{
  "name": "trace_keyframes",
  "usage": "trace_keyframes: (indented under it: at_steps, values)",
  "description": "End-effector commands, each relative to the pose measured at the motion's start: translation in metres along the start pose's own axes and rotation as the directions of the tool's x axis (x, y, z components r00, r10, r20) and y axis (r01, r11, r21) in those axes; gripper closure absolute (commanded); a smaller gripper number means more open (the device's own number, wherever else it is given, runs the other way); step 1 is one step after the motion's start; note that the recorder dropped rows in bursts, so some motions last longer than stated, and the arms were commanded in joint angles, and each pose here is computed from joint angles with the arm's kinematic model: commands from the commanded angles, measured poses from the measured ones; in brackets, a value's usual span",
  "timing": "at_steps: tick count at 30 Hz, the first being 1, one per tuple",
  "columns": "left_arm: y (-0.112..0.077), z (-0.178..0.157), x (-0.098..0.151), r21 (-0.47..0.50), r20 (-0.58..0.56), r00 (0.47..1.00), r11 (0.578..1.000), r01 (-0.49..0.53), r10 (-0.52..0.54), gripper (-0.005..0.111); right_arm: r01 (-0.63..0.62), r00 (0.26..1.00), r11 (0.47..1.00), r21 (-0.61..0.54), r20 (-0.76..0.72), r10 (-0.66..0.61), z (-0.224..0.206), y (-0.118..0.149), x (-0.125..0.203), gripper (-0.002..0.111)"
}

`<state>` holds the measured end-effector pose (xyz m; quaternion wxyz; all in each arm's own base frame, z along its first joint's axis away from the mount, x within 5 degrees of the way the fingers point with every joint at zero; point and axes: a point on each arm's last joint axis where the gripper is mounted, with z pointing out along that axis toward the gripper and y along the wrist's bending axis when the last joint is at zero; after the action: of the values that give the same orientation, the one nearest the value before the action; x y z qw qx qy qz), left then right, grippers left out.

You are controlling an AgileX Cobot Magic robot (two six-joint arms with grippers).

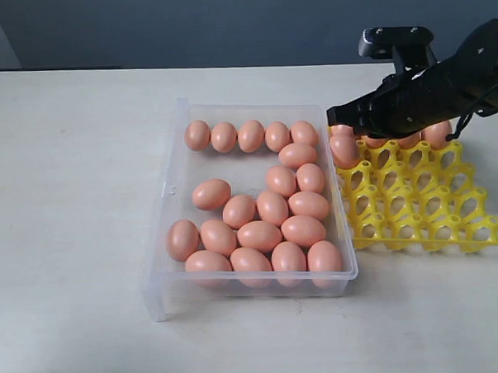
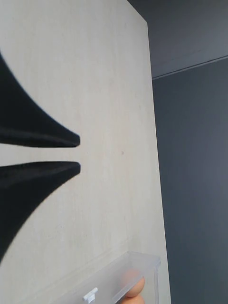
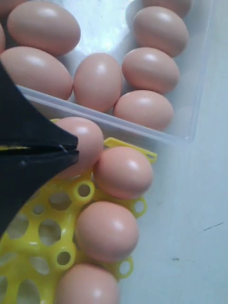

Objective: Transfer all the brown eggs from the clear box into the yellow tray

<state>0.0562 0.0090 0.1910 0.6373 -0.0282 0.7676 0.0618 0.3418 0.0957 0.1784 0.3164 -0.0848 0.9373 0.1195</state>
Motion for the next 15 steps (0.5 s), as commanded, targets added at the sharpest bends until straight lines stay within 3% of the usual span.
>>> trace_keyframes:
  at_steps: [1,15]
  values:
    - [0.0,0.0,0.001,0.003,0.006,1.0,1.0,0.003,-0.003,0.095,0.003,0.999,1.0,0.031,0.035,-0.004,0.005,-0.005,-0.003,0.108]
    - [0.0,0.0,0.001,0.003,0.006,1.0,1.0,0.003,-0.003,0.095,0.015,0.998,0.999,0.041,-0.068,-0.012,0.034,-0.011,0.016,0.108]
